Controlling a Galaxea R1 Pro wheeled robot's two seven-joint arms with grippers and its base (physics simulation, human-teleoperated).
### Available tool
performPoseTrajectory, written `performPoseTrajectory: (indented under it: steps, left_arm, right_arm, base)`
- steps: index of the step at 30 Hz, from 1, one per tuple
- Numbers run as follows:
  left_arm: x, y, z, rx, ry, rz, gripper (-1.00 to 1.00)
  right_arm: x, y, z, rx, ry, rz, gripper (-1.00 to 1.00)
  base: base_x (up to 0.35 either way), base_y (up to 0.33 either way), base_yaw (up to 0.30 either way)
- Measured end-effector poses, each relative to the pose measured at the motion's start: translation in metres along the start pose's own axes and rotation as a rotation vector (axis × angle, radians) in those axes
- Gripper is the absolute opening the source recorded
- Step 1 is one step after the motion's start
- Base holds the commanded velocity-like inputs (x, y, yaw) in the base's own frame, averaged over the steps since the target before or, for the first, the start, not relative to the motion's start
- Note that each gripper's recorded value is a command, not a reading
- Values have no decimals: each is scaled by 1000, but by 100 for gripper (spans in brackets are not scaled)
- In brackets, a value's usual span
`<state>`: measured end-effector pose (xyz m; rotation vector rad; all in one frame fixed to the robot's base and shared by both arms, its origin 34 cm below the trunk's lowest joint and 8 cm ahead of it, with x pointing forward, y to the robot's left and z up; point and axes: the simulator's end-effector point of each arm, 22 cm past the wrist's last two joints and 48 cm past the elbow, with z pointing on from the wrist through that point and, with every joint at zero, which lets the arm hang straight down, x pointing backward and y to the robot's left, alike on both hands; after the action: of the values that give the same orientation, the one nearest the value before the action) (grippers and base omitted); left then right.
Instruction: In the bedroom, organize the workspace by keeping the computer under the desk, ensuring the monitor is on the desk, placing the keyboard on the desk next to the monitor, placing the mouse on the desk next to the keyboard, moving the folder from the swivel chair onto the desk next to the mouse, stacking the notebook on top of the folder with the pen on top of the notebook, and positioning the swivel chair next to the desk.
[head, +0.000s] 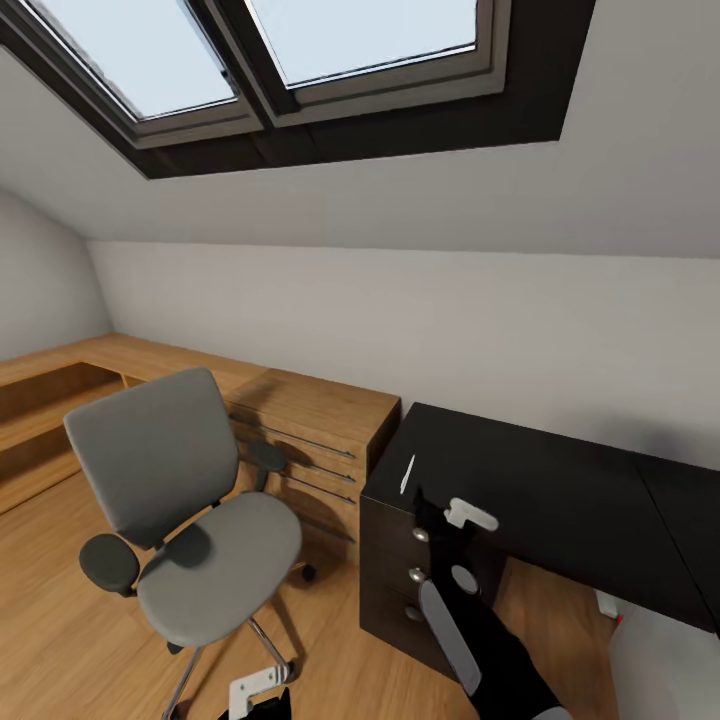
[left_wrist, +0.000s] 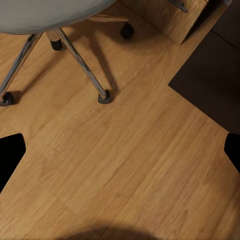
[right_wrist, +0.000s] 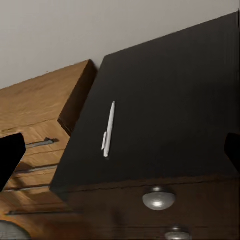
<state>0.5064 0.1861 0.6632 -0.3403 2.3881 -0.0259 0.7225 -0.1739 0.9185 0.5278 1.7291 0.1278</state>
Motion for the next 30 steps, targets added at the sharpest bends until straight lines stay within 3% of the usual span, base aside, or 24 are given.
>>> performPoseTrajectory:
  steps: [4, 7, 9, 11, 12, 14, 15, 20, 30]
  left_arm:
    - [1, -2, -1, 4, 1, 8, 100]
    - [2, -3, -1, 7, 2, 11, 100]
    - [2, -3, -1, 6, 2, 12, 100]
    - [2, -3, -1, 6, 2, 12, 100]
    - [2, -3, -1, 7, 2, 11, 100]
    - [2, -3, -1, 7, 2, 11, 100]
    - [2, -4, -1, 7, 2, 11, 100]
    - [2, -4, -1, 7, 2, 11, 100]
    - [3, -4, -1, 7, 4, 10, 100]
  right_arm:
    - [29, -28, -4, 136, 165, -212, 100]
    - [27, -33, -5, 177, 243, -310, 100]
    - [16, -31, -2, 177, 197, -275, 100]
    - [-2, -26, 1, 173, 107, -207, 100]
    - [-3, -26, 1, 173, 102, -203, 100]
    - [4, -26, -1, 176, 135, -230, 100]
    - [24, -29, -7, 174, 273, -334, 100]
    - [-8, -10, -10, 132, 229, -295, 100]
    - [-6, -8, -10, 126, 232, -295, 100]
  base:
    - [0, 0, 0]
    - [0, 0, 0]
    - [0, 0, 0]
    - [0, 0, 0]
    - [0, 0, 0]
    - [0, 0, 0]
    - [0, 0, 0]
    - [0, 0, 0]
    - [0, 0, 199]
